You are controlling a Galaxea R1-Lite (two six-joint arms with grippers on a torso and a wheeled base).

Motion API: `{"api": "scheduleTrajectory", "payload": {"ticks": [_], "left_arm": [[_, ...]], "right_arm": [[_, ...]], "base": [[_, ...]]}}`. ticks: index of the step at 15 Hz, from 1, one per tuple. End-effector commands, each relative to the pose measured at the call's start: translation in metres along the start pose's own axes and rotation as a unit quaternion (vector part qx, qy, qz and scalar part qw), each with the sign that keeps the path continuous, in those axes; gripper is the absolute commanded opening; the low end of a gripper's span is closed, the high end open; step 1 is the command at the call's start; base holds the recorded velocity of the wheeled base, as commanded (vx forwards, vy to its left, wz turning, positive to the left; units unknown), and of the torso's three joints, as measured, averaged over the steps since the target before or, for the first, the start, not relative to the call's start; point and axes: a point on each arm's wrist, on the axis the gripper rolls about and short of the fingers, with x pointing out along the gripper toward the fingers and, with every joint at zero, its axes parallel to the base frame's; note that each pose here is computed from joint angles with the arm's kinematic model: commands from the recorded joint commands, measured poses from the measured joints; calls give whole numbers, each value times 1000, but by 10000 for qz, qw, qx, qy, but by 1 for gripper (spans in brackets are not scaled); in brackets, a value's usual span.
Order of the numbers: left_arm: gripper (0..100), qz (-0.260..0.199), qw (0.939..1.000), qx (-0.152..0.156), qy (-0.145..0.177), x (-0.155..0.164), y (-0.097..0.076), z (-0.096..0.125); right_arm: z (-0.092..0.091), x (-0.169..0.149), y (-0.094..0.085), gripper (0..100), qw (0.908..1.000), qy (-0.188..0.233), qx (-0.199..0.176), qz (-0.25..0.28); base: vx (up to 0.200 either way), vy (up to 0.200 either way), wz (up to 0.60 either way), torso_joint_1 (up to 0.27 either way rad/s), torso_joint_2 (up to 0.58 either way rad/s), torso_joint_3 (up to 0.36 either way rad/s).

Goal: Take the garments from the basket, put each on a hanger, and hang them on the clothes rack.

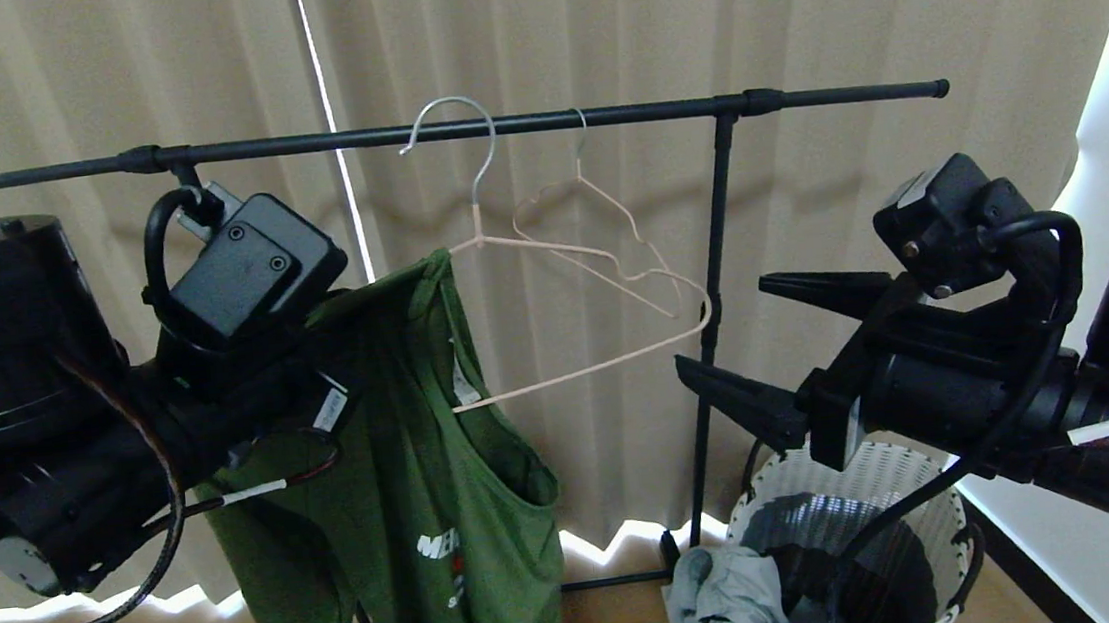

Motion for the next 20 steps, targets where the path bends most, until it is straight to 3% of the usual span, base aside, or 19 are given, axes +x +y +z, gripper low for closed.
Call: {"api": "scheduleTrajectory", "payload": {"ticks": [1, 2, 4, 6, 8, 13, 20], "left_arm": [[0, 98, 9999, -63, 40, -1, 2, 0], [0, 123, 9994, -325, -10, 0, 3, 3], [0, 100, 9983, -554, -118, 0, 4, 8], [0, 18, 9941, -992, -441, -1, 2, 22], [0, -54, 9909, -1163, -679, -4, 0, 35], [0, -266, 9869, -1252, -978, -10, -6, 50], [0, -401, 9838, -1280, -1189, -13, -15, 57]], "right_arm": [[-6, -3, 1, 100, 10000, 0, -77, 15], [-16, -5, 2, 100, 9999, 43, -87, 36], [-25, -7, 4, 100, 9997, 209, -105, 67], [-37, -1, 6, 100, 9989, 450, -86, 115], [-41, 7, 7, 100, 9987, 495, -74, 128], [-37, 30, 17, 100, 9994, 212, -97, 267], [-40, 39, 31, 100, 9984, 257, -124, 495]], "base": [[0, 0, 0, 0, 0, 0], [0, 0, 0, 0, 0, 0], [0, 0, 0, 0, 0, 0], [0, 0, 0, 0, 0, 0], [0, 0, 0, 0, 0, 0], [0, 0, 0, 0, 0, 0], [0, 0, 0, 0, 0, 0]]}}
